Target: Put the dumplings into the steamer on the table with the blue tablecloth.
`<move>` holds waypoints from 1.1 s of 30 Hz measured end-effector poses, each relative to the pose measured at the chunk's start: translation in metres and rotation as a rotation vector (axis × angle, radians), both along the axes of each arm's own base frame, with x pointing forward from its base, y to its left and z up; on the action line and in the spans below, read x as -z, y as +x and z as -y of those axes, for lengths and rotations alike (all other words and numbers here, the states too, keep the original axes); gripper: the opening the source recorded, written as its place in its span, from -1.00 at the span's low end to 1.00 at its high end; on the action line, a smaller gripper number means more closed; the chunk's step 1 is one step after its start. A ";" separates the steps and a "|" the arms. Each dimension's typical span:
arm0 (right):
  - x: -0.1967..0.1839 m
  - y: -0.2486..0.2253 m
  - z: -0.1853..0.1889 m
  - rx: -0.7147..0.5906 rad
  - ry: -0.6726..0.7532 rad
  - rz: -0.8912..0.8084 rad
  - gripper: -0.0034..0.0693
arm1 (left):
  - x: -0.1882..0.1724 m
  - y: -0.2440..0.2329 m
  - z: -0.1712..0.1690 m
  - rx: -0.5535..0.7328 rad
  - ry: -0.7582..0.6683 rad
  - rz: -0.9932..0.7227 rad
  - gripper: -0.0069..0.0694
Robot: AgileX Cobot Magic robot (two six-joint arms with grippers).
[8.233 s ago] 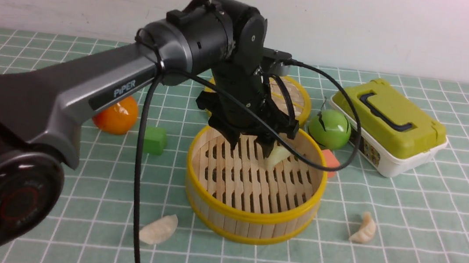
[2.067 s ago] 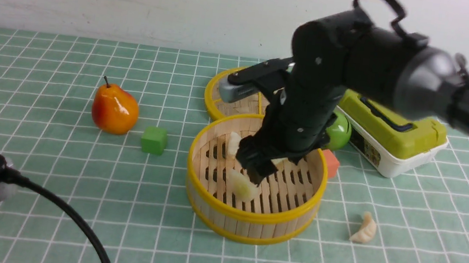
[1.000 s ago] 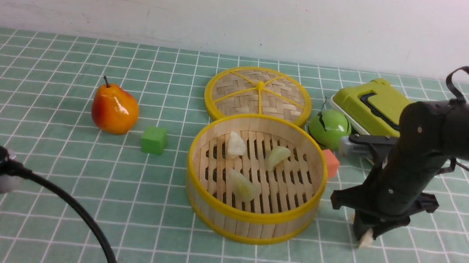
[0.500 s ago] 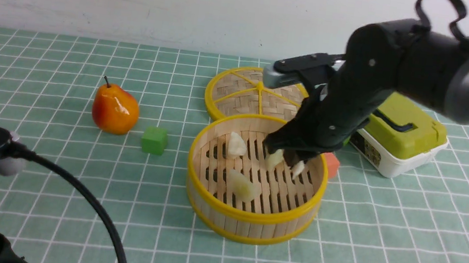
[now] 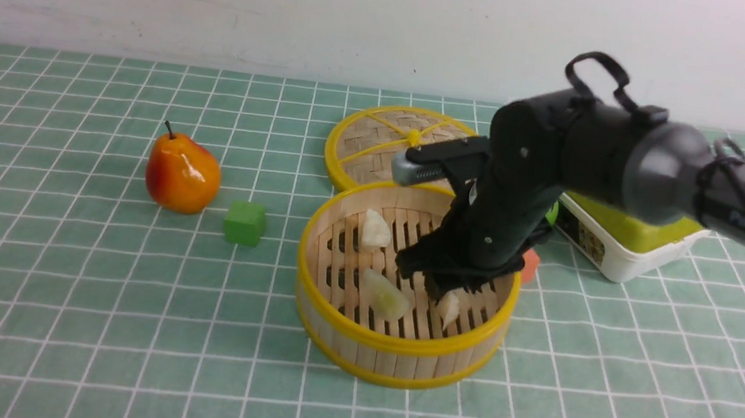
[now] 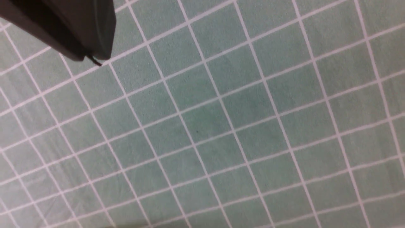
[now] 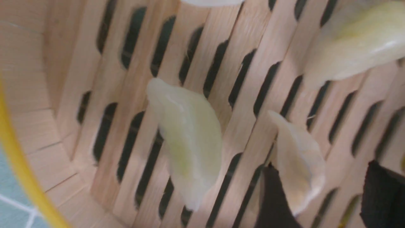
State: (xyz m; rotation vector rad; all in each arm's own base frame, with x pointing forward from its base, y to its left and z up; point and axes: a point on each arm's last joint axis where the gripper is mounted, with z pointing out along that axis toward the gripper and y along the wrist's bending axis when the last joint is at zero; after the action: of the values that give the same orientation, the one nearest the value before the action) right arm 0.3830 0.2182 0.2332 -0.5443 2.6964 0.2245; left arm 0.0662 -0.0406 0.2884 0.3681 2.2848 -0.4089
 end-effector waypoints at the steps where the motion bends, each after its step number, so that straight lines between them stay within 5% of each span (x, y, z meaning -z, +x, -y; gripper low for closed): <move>1: -0.012 -0.004 0.002 0.001 0.014 0.015 0.16 | -0.001 -0.001 -0.001 0.000 -0.007 0.014 -0.75; 5: -0.086 -0.037 0.018 -0.034 0.099 0.143 0.09 | -0.002 -0.002 -0.001 -0.001 -0.011 0.026 -0.75; 10: -0.130 -0.092 0.047 -0.051 0.177 0.290 -0.17 | -0.002 -0.002 -0.001 -0.001 -0.011 0.026 -0.73; 21: -0.131 -0.209 0.114 -0.036 0.290 0.499 -0.91 | -0.002 -0.002 -0.001 -0.001 -0.011 0.026 -0.72; 33: -0.144 -0.250 0.137 -0.037 0.346 0.604 -0.95 | -0.002 -0.002 -0.001 -0.001 -0.011 0.026 -0.69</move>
State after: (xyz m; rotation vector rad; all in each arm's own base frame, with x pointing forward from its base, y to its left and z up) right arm 0.1333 0.0813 0.3771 -0.4624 2.0089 0.4451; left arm 0.0645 -0.0393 0.2905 0.3648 2.2562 -0.4131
